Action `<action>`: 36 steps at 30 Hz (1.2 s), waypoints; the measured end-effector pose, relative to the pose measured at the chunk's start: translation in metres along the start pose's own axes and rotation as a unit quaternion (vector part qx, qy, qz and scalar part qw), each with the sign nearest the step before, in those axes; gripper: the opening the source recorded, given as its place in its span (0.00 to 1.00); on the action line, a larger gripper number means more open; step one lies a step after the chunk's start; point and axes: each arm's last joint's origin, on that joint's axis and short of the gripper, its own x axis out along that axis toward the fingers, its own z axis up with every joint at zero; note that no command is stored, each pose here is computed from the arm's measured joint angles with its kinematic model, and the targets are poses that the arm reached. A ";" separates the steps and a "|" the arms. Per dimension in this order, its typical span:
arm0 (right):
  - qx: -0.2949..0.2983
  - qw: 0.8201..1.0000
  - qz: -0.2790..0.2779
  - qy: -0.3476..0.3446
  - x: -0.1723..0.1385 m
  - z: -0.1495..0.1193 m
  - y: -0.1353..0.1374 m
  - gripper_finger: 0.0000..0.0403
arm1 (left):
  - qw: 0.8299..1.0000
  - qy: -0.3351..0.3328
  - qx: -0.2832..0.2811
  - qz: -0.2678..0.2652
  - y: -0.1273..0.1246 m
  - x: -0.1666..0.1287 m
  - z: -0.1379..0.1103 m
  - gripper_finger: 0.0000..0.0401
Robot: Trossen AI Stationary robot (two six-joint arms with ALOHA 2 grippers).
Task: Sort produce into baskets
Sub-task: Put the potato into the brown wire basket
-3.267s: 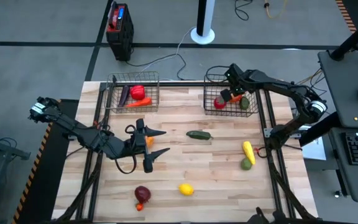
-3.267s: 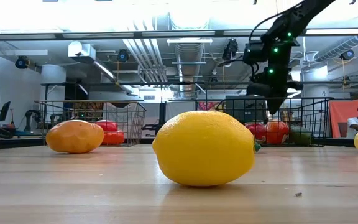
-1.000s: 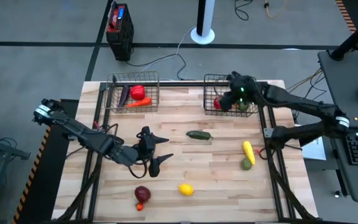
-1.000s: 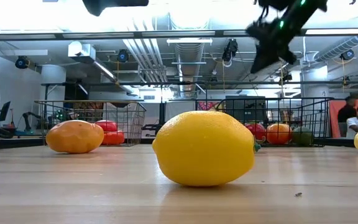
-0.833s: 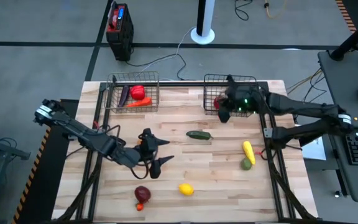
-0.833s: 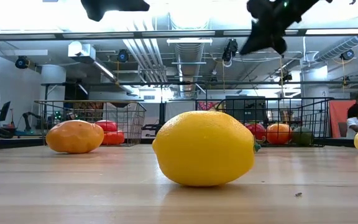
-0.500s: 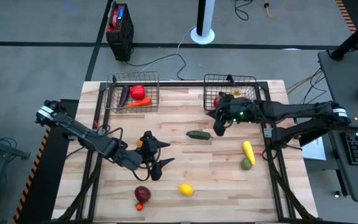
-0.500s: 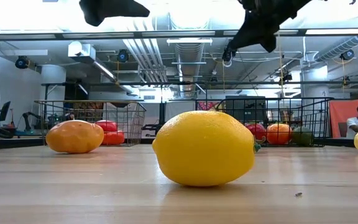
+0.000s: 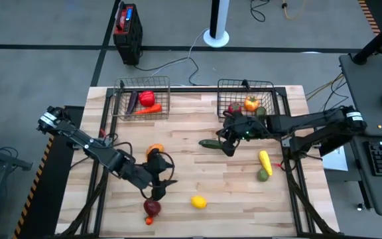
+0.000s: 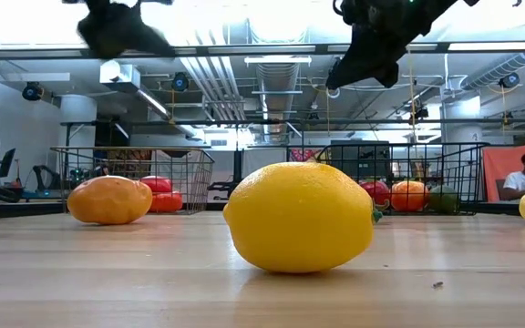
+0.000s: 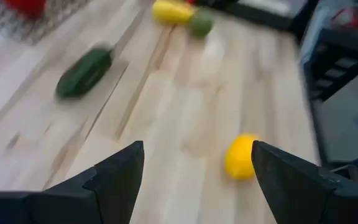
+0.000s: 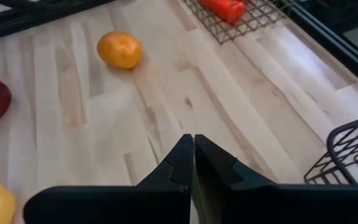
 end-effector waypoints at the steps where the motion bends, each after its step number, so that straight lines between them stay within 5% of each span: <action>1: -0.002 1.000 0.002 0.001 0.001 -0.001 0.002 0.02 | 1.000 0.015 -0.005 0.009 0.002 0.000 -0.003 0.70; 11: -0.028 0.999 0.014 0.008 0.001 -0.005 0.010 0.02 | 0.990 0.107 -0.004 0.087 0.019 -0.004 -0.021 0.70; 20: -0.034 0.999 -0.005 -0.004 0.004 -0.003 0.010 0.02 | 0.954 0.184 0.110 0.208 0.030 -0.041 0.004 0.70; 25: -0.033 0.999 -0.007 -0.019 0.010 -0.001 0.012 0.02 | 0.940 0.187 0.145 0.244 0.045 -0.039 -0.009 0.70; 36: -0.022 1.000 -0.004 -0.021 0.014 -0.001 0.013 0.02 | 0.964 0.142 0.039 0.220 0.064 -0.010 -0.012 0.70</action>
